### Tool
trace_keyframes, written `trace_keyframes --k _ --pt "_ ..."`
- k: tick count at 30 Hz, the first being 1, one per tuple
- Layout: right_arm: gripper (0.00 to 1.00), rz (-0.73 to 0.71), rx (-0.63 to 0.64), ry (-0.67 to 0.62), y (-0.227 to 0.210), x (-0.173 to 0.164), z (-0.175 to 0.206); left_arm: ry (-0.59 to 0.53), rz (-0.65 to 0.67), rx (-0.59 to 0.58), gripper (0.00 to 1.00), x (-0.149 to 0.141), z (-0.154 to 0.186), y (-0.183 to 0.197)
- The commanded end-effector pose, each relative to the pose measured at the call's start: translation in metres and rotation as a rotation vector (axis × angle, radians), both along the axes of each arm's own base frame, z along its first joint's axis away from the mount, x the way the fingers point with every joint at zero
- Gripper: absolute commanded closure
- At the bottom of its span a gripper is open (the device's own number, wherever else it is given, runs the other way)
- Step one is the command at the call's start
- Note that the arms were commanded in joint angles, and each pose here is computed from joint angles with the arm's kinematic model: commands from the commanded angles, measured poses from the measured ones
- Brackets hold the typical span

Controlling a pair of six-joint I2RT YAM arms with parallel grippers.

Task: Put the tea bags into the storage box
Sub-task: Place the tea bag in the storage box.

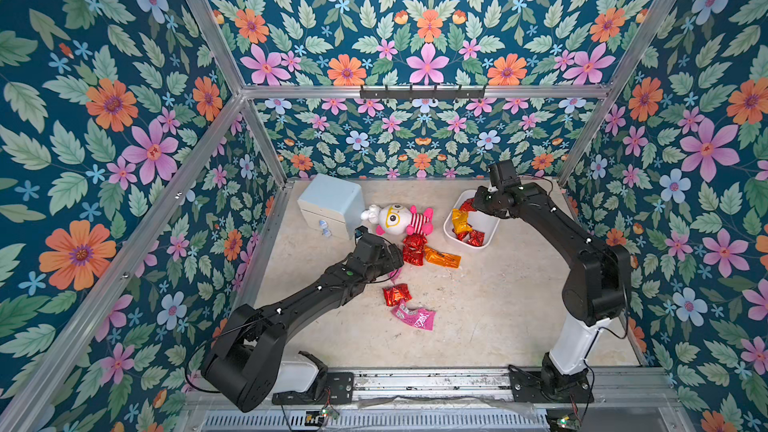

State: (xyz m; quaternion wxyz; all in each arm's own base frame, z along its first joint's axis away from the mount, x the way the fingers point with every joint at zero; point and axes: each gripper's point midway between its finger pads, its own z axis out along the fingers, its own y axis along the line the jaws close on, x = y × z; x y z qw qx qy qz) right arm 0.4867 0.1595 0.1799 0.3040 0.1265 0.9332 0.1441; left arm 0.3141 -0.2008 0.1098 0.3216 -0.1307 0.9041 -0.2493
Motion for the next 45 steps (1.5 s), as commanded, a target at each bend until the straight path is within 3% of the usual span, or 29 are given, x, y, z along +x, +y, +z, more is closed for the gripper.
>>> trace_keyframes --k 1,17,19,22,24,28,36,42,45 --pt "1.0 -0.003 -0.05 0.001 -0.006 0.021 -0.012 -0.017 0.006 0.007 0.01 -0.001 0.003 0.003" --pt "0.99 -0.008 -0.136 0.122 -0.016 0.015 -0.086 -0.013 -0.001 0.031 0.01 0.001 0.002 0.003" --pt "0.93 -0.007 -0.144 0.118 -0.016 0.018 -0.086 -0.014 0.0 0.031 0.01 0.001 0.002 0.003" --pt "0.7 -0.008 -0.159 0.105 -0.017 0.022 -0.08 -0.012 0.004 0.031 0.01 0.0 0.001 0.005" --pt "0.6 -0.01 -0.18 0.102 -0.02 0.024 -0.074 -0.01 0.004 0.03 0.01 0.0 0.001 0.005" --pt "0.48 -0.029 -0.235 0.09 -0.032 0.019 -0.055 -0.008 0.007 0.033 0.01 0.0 0.0 0.005" --pt "0.44 0.105 -0.153 0.098 0.001 -0.047 -0.034 -0.019 0.004 0.046 0.01 0.009 0.003 0.001" --pt "0.46 0.325 -0.035 0.102 0.068 -0.112 -0.034 -0.059 0.042 0.033 0.01 0.016 0.014 0.004" --pt "0.49 0.423 -0.034 0.096 0.098 -0.13 -0.039 -0.07 0.061 0.031 0.01 0.019 0.018 0.009"
